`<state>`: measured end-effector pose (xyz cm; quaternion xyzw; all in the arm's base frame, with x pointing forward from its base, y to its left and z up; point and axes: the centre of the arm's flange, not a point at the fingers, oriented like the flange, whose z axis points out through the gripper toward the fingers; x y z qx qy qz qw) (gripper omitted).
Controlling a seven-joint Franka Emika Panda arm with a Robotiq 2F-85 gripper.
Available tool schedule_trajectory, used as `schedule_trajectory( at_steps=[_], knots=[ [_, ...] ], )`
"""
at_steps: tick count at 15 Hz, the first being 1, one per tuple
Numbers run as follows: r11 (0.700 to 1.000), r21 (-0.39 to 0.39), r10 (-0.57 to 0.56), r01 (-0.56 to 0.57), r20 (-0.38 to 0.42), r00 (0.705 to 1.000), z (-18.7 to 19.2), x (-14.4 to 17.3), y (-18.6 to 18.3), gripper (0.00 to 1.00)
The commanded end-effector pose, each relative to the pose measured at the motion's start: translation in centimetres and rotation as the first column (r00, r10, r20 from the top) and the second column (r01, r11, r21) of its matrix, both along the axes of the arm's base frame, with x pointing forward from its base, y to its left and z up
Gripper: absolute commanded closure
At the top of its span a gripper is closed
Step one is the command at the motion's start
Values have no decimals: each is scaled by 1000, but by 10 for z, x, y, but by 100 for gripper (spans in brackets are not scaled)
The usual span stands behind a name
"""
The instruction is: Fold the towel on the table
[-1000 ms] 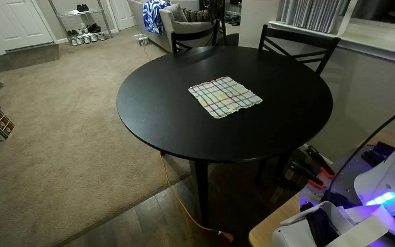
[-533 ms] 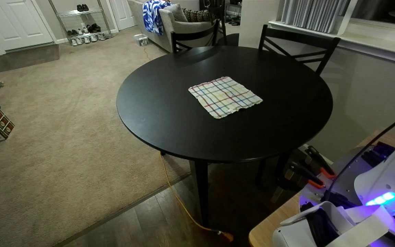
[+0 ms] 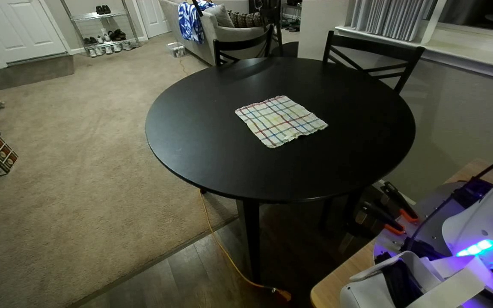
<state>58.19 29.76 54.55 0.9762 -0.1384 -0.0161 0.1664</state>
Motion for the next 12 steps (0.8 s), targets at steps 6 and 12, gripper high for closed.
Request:
schedule_trajectory(
  at_steps=[6, 12],
  knots=[
    [1000, -2, 8, -8, 12, 1000, 0, -5, 2, 0],
    [995, 101, -4, 14, -95, 996, -81, 50, -15, 0]
  ],
)
